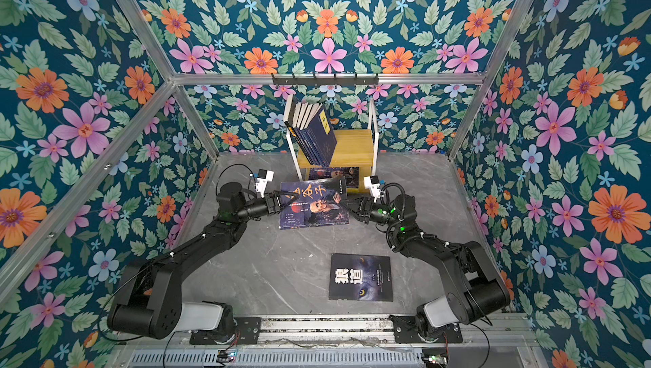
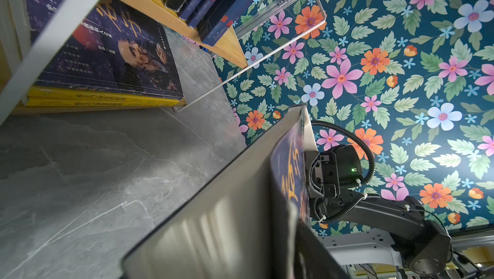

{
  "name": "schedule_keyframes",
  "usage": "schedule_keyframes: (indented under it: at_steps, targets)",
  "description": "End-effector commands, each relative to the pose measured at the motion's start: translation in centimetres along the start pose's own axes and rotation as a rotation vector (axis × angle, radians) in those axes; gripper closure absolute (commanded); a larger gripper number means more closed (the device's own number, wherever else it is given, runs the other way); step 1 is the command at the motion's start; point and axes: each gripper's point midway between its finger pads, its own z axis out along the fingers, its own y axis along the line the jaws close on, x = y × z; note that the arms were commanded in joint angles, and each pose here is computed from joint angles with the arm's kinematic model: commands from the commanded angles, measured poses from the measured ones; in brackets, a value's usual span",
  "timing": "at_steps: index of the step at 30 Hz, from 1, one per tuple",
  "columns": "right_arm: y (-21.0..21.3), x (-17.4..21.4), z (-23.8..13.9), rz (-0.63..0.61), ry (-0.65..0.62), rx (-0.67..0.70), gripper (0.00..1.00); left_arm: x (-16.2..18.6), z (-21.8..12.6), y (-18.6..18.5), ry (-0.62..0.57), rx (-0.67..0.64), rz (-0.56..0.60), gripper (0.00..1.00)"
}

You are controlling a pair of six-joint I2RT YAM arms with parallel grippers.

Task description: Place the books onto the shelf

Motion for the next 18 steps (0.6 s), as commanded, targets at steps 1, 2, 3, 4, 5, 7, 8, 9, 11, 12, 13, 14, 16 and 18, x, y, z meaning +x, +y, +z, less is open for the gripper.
schedule_keyframes:
  at_steps: [1,2,3,4,5,7,8,9,11,12,13,14,16,18]
  targets:
    - [1.5,-0.1,0.3,-0.058,0.016,-0.048,1.0,-0.8,-0.3,-0.4,-0.036,-0.001,0.005,0.55]
    - [1.0,-0.1,0.5,-0.04,0.019,-0.036,1.0,-0.8,-0.4,-0.6,-0.034,0.003,0.008,0.61]
    - [0.8,0.1,0.6,-0.036,0.025,-0.035,1.0,-0.8,-0.5,-0.7,-0.035,0.007,0.013,0.65]
    - [0.6,0.3,0.8,-0.035,0.031,-0.038,1.0,-0.8,-0.6,-0.8,-0.037,0.012,0.014,0.71]
    - [0.3,0.5,1.0,-0.03,0.035,-0.039,1.0,-0.8,-0.5,-0.7,-0.037,0.012,0.008,0.79]
    - [-0.7,0.4,1.0,-0.005,0.024,-0.028,1.0,-0.9,-0.5,-0.6,-0.038,0.01,0.005,0.91]
    - [-1.2,0.4,1.0,0.006,0.018,-0.024,1.0,-0.9,-0.5,-0.6,-0.037,0.011,0.005,0.98]
    - [-1.7,0.4,1.1,0.014,0.018,-0.019,1.0,-0.9,-0.4,-0.5,-0.038,0.009,0.003,1.0]
    - [-2.5,0.6,1.2,0.031,0.025,-0.011,1.0,-1.1,-0.5,-0.7,-0.038,0.014,0.01,1.0]
    - [-2.9,0.6,1.1,0.039,0.021,-0.005,1.0,-1.1,-0.6,-0.8,-0.036,0.015,0.014,1.0]
    - [-3.3,0.6,1.1,0.048,0.017,0.005,1.0,-1.2,-0.6,-0.9,-0.036,0.014,0.011,1.0]
    - [-3.8,0.7,1.2,0.058,0.016,0.017,0.97,-1.3,-0.7,-0.9,-0.034,0.014,0.007,1.0]
    - [-4.5,0.6,1.3,0.085,0.023,0.044,0.79,-1.6,-0.7,-0.9,-0.033,0.006,0.008,1.0]
    - [-5.7,0.8,1.3,0.147,0.041,0.106,0.67,-1.6,-0.9,-0.6,-0.036,0.001,0.021,1.0]
